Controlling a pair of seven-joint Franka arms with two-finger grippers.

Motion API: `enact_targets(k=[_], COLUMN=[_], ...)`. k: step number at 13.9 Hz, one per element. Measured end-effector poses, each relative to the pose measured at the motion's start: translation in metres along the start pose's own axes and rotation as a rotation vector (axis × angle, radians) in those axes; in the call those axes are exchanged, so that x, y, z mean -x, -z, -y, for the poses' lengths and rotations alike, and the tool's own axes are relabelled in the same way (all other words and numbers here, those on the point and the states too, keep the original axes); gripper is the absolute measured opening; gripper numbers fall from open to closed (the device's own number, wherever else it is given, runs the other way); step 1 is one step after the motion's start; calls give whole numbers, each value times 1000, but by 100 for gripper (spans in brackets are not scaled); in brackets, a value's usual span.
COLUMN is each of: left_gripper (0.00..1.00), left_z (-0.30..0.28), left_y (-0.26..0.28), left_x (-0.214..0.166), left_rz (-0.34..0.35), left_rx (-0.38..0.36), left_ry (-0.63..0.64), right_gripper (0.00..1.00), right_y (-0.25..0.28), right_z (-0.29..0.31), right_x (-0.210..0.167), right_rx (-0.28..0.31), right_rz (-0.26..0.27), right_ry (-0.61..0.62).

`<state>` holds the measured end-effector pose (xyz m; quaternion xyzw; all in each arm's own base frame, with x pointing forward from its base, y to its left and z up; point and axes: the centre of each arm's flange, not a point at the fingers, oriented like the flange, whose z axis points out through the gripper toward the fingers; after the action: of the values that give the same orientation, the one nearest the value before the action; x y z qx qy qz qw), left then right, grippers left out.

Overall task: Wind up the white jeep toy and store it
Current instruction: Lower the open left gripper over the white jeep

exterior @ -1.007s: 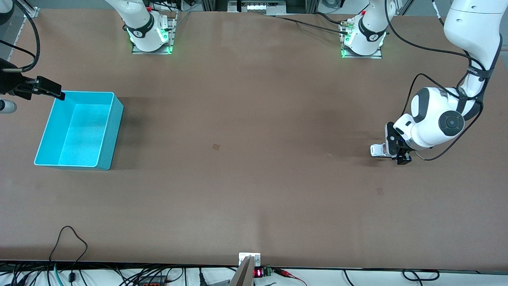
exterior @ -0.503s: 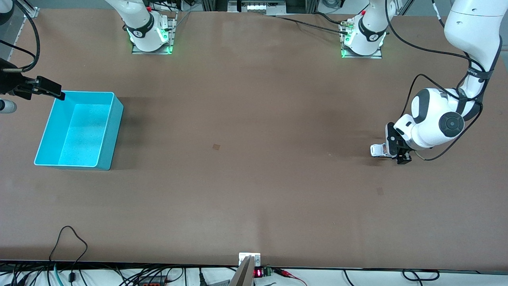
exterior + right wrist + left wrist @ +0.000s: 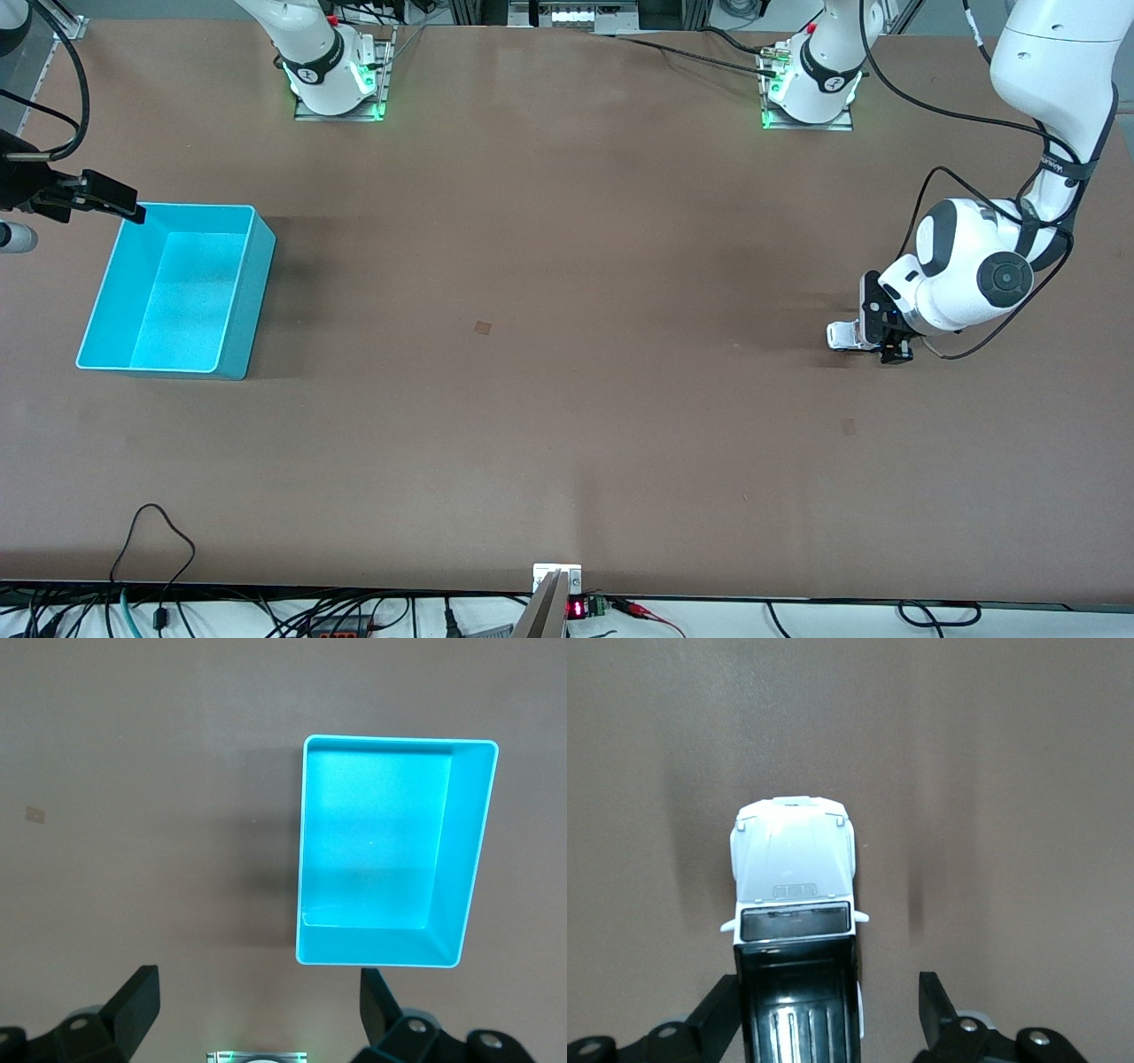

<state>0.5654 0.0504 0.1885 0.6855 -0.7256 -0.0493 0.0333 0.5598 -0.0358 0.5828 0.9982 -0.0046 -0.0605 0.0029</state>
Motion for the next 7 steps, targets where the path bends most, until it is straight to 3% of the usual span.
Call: enact_targets(k=[1,4,7], left_gripper=[87,59,52], left_z=[0,3,3], left_y=[-2,0,1], left_x=[0,1,1], left_rz=[-1,-1,-1], left_rx=[1,-14,-16], left_ry=[0,-1,-4], right_gripper=[100,100,100], right_y=[0,0,0], right_z=[0,0,0], right_x=[0,0,0], right_rx=[0,0,0], right_rz=[0,0,0], right_ry=[0,0,0])
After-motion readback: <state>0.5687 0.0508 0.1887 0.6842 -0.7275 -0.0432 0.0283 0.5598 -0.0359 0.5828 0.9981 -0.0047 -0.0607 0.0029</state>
